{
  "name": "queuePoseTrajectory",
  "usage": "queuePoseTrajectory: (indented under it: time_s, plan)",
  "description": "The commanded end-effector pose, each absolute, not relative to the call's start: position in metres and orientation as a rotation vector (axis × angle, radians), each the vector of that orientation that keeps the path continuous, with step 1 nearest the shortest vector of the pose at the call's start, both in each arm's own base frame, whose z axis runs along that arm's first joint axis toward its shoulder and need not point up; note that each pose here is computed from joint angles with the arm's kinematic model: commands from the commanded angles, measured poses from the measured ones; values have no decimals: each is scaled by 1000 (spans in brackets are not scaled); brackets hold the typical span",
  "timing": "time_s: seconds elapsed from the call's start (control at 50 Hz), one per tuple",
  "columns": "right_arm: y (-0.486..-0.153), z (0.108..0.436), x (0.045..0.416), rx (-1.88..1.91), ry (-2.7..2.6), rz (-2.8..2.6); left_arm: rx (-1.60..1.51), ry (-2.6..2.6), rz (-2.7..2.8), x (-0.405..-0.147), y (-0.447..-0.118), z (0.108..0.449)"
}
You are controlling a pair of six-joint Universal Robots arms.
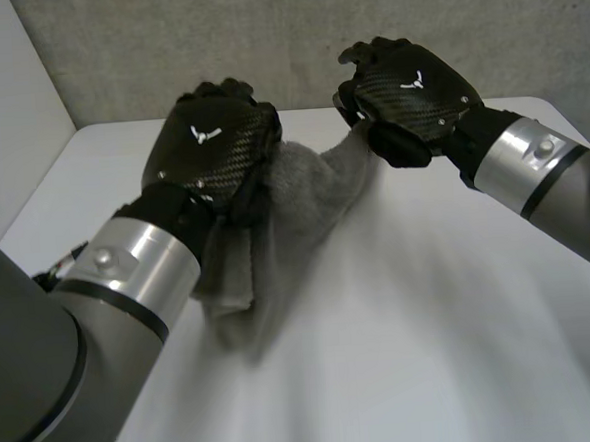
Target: Fold the towel.
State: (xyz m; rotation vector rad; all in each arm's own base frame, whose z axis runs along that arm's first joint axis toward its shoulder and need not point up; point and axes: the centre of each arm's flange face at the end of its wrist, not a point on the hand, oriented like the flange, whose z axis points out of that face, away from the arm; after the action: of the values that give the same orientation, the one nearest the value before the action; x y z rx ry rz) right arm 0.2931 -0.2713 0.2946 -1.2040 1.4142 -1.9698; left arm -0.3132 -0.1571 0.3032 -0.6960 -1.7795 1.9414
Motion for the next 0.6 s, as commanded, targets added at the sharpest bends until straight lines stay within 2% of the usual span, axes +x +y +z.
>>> queuePoseTrajectory:
  time_s: [0.02, 0.04, 0.08, 0.18, 0.3, 0.42, 0.46, 0.6]
  plan:
    - [-301, 292, 303, -1237, 1380, -2028, -538, -1755, 1813, -330, -151, 311]
    - [-301, 292, 303, -1237, 1380, -2028, -538, -1755, 1813, -330, -151, 311]
    - [-313, 281, 307, -1293, 1373, -2070, -499, -1777, 1726, -350, -161, 297]
    - [-315, 269, 310, -1357, 1410, -2150, -507, -1833, 1637, -367, -166, 276]
    - [-303, 271, 304, -1323, 1487, -2185, -522, -1903, 1600, -364, -170, 262]
    - [-291, 284, 286, -1222, 1602, -2237, -444, -2002, 1641, -336, -200, 254]
    - [-282, 286, 278, -1178, 1671, -2238, -396, -2010, 1685, -320, -210, 265]
    - [-255, 277, 265, -1177, 1831, -2101, -394, -2027, 1676, -303, -203, 275]
